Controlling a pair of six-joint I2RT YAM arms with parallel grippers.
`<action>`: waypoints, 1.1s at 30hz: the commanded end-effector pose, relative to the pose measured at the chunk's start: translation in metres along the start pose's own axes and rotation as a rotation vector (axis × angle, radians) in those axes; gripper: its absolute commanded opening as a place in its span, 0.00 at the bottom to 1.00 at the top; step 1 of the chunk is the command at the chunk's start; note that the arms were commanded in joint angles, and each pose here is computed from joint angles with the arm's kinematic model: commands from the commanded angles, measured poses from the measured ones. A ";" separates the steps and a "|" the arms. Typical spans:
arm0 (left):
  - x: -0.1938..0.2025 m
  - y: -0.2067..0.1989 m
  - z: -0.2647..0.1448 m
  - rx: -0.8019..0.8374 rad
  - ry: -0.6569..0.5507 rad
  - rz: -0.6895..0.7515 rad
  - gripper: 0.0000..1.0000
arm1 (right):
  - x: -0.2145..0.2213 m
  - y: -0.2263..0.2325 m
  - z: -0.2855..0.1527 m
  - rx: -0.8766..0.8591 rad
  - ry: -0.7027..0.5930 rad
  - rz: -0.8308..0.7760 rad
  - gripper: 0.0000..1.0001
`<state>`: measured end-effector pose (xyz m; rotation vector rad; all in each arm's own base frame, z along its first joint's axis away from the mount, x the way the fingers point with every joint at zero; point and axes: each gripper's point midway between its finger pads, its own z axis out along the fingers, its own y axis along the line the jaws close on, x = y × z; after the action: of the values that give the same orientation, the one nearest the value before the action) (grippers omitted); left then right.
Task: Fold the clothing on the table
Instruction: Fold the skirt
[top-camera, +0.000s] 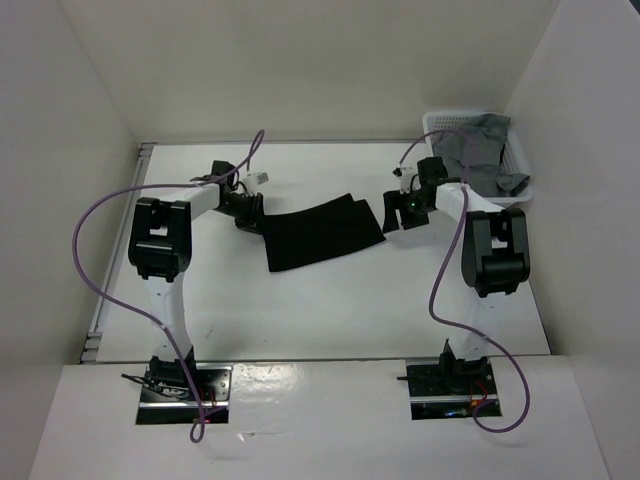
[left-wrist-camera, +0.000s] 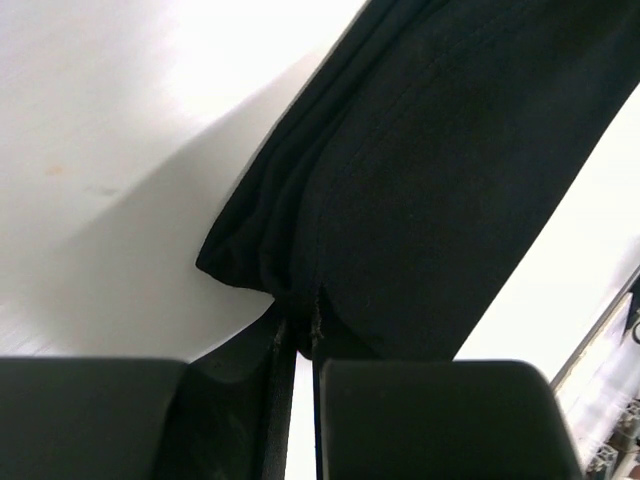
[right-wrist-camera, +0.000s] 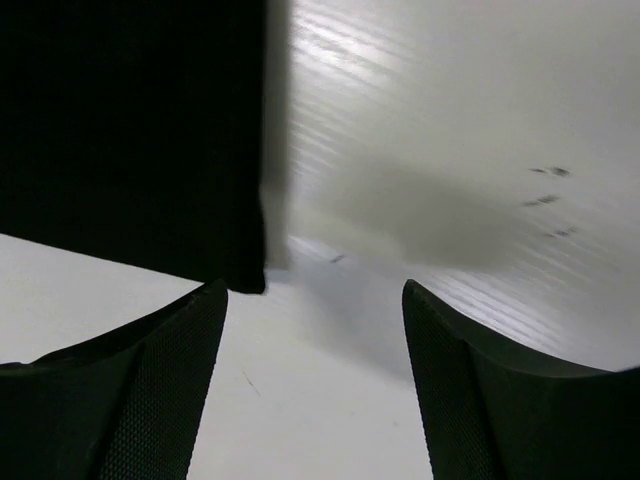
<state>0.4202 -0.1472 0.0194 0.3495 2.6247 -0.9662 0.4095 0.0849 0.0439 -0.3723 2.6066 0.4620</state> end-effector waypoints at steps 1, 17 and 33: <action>0.005 0.007 0.011 -0.074 0.031 0.085 0.12 | -0.003 0.024 0.015 -0.148 -0.003 -0.014 0.74; 0.039 -0.001 0.022 -0.089 0.097 0.125 0.14 | 0.025 0.035 0.048 -0.292 0.101 0.026 0.66; 0.044 -0.005 0.025 -0.076 0.109 0.127 0.14 | 0.035 0.038 0.057 -0.327 0.121 0.035 0.37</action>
<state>0.4089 -0.1739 0.0189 0.5283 2.5633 -0.9107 0.4018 0.1411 0.0204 -0.4681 2.5597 0.9579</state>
